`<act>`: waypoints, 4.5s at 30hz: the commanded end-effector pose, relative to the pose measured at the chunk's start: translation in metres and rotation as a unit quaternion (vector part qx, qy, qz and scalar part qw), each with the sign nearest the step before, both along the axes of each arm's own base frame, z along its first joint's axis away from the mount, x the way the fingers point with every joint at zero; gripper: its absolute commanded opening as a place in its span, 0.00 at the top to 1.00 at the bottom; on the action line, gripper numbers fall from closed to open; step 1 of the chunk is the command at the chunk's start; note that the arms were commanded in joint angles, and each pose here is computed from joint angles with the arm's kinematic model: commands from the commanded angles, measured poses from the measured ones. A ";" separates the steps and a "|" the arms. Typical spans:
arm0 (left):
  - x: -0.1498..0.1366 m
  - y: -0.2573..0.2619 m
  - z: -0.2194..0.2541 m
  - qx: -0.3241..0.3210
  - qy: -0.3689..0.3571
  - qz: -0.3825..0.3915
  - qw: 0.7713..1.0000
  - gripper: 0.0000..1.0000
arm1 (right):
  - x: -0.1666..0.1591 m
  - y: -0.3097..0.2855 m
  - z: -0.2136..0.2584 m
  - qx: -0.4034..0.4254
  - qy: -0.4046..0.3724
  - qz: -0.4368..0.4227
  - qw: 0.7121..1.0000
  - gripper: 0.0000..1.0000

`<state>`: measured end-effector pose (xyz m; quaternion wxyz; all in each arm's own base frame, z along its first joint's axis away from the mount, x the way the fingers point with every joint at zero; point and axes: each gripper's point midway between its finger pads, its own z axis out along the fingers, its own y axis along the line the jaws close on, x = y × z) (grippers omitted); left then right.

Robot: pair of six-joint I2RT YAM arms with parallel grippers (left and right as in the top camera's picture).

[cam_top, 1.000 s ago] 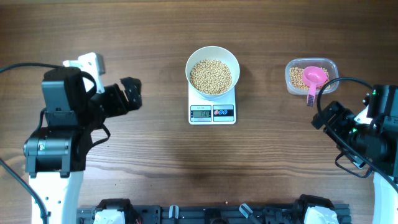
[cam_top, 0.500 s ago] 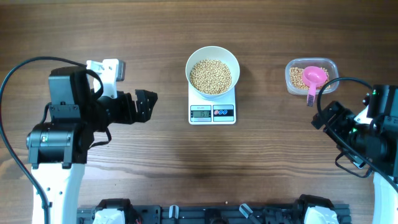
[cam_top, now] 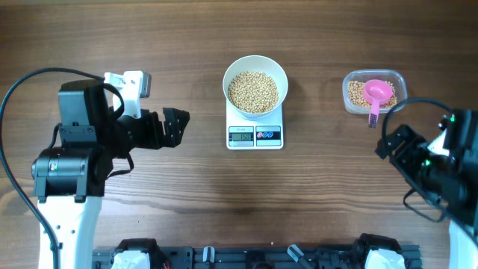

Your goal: Scoop item into bowl and weigh 150g on scale

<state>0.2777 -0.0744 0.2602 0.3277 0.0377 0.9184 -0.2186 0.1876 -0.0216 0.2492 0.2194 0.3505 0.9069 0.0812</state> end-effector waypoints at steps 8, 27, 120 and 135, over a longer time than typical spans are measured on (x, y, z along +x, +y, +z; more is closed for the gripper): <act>0.001 -0.001 0.006 0.000 -0.010 -0.010 1.000 0.00 | -0.049 -0.019 0.034 -0.121 -0.090 0.011 0.989 0.00; 0.001 -0.001 0.006 0.000 -0.010 -0.010 1.000 0.00 | 0.050 0.038 0.016 -0.210 -0.420 0.207 0.859 0.00; 0.012 0.022 0.076 0.046 -0.185 0.047 0.981 0.00 | 0.056 0.058 -0.073 -0.242 -0.514 0.242 0.786 0.00; -0.102 0.016 0.113 0.050 -0.354 0.025 0.934 0.00 | 0.056 0.058 -0.073 -0.242 -0.514 0.242 0.786 0.00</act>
